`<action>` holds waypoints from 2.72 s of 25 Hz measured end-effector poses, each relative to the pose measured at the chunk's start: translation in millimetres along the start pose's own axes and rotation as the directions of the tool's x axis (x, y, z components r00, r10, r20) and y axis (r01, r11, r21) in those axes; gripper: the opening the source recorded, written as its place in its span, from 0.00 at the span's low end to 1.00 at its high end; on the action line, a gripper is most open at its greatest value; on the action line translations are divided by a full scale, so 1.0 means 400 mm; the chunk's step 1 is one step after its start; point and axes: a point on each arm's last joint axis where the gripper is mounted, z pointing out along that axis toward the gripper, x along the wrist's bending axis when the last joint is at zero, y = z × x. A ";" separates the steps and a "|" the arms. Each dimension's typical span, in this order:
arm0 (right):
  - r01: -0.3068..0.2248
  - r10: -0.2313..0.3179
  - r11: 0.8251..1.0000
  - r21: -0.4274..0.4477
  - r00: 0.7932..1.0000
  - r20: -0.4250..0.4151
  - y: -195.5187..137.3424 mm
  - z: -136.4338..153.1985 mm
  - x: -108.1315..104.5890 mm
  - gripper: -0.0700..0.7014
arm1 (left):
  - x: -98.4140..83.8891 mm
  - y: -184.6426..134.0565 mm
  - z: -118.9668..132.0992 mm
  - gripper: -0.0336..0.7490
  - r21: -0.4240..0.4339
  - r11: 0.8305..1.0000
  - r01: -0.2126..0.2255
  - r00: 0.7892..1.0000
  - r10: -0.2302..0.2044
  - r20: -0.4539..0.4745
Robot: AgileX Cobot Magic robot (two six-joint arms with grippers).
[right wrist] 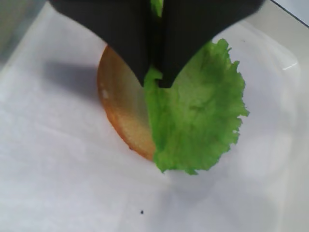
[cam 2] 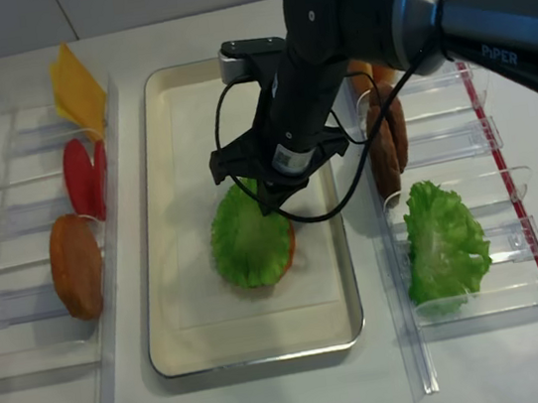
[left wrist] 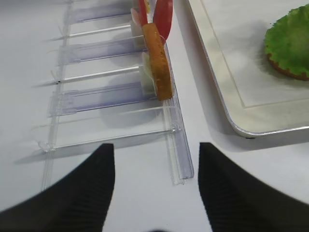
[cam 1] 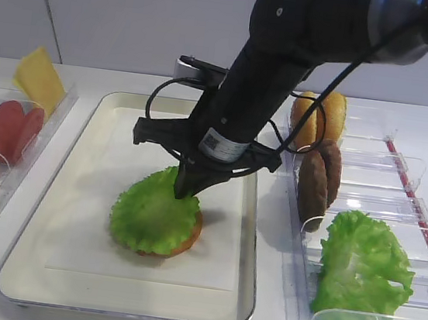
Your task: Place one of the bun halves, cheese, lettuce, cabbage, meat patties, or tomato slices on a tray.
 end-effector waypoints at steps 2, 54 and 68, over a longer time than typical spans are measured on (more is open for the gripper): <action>0.001 -0.001 1.000 0.001 1.000 0.001 0.000 0.000 0.000 0.11 | 0.000 0.000 0.000 0.50 0.000 1.000 0.000 1.000 0.000 0.000; 0.292 -0.206 0.898 -0.330 0.940 0.273 -0.356 -0.597 0.014 0.70 | 0.000 0.000 0.000 0.50 0.000 1.000 0.000 1.000 0.000 0.000; 0.245 -0.109 0.878 -0.411 0.939 0.326 -0.571 -0.605 -0.129 0.70 | 0.000 0.000 0.000 0.50 0.000 1.000 0.000 1.000 0.000 0.000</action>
